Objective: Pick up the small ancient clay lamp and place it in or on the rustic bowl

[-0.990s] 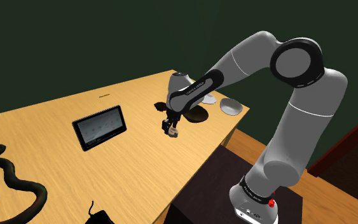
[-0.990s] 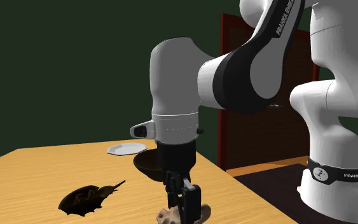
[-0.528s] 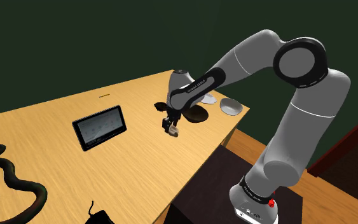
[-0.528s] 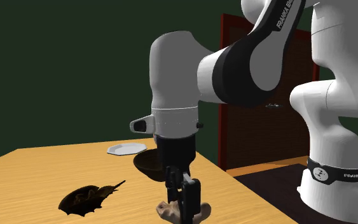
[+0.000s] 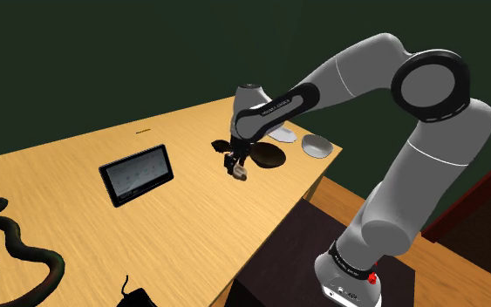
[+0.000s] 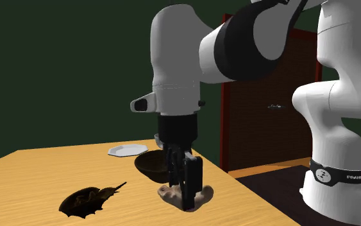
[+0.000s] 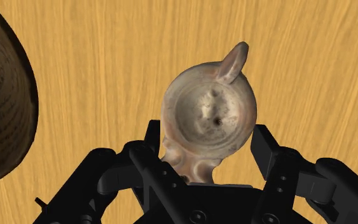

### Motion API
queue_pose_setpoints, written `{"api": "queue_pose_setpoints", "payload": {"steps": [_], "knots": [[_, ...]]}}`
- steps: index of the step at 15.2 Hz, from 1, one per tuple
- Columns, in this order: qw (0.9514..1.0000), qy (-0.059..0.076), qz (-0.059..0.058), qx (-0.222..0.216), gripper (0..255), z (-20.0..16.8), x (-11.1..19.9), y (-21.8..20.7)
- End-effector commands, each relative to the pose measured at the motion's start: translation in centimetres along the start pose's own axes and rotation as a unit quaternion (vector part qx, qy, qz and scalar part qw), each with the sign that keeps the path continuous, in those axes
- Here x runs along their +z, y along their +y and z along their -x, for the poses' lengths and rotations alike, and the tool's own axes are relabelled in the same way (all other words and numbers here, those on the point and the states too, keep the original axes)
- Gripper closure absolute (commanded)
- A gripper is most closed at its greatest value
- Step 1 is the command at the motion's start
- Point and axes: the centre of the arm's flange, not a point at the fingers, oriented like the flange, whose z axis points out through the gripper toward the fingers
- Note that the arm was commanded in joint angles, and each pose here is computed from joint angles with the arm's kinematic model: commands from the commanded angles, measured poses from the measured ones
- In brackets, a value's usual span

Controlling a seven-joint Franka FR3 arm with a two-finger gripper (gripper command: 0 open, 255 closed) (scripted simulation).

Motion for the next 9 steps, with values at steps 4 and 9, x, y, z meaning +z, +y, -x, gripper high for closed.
{"api": "queue_pose_setpoints", "payload": {"steps": [4, 9], "knots": [[1.0, 0.0, 0.0, 0.0, 255, 0.2, -2.7, 0.0], [1.0, 0.0, 0.0, 0.0, 255, 0.3, -5.4, 0.0]]}}
